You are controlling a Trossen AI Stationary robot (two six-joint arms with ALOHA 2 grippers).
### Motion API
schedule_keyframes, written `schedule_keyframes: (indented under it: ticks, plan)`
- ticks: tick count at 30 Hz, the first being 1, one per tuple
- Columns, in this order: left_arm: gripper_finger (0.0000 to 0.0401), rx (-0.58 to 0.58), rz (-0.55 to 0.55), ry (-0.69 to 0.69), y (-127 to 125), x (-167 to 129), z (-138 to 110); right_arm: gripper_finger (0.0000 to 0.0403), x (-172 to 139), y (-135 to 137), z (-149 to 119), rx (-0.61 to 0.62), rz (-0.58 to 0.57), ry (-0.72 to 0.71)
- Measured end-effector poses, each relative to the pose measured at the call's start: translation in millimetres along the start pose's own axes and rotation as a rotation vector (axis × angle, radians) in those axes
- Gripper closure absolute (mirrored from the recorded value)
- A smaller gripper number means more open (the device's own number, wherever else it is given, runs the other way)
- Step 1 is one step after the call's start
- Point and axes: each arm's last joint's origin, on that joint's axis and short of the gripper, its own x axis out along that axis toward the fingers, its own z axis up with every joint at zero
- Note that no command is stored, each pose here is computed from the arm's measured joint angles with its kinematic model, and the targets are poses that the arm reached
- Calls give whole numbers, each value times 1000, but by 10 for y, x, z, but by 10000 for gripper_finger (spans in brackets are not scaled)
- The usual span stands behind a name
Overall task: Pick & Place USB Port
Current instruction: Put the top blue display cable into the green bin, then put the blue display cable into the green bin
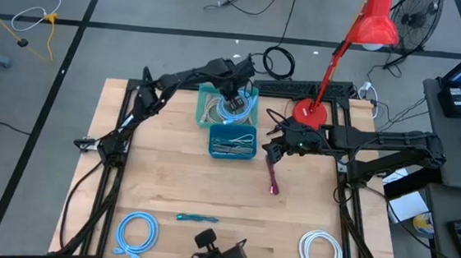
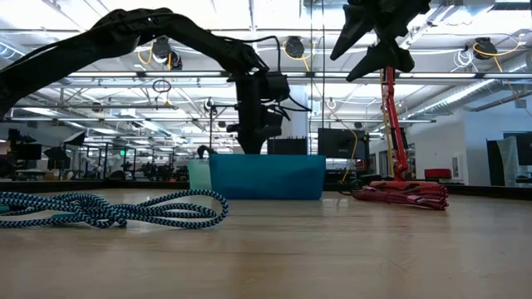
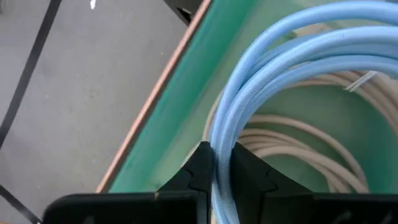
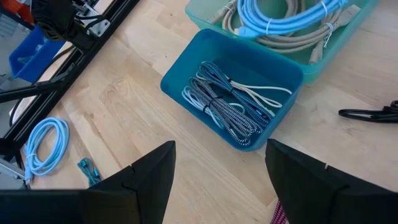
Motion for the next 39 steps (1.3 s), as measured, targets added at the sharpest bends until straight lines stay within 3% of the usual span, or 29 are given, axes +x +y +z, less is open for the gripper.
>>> schedule_keyframes:
  ticks: [8,16,22,27,33,39]
  plan:
    - [367,50,-8,72,-167,228,-44,165,0,0,0,-3,0,1]
    - [236,54,40,10,-182,106,15,165,-1,-5,-4,2,-5,6]
    - [191,64,88,5,-124,-7,15,165,0,-5,-4,2,-6,4]
    - [187,88,161,-35,-39,-263,81,165,1,9,10,0,7,-10]
    - [186,59,209,-164,64,-766,134,165,2,8,17,-2,8,-16]
    - [185,29,169,-258,84,-1392,4,165,2,8,16,-10,10,-14]
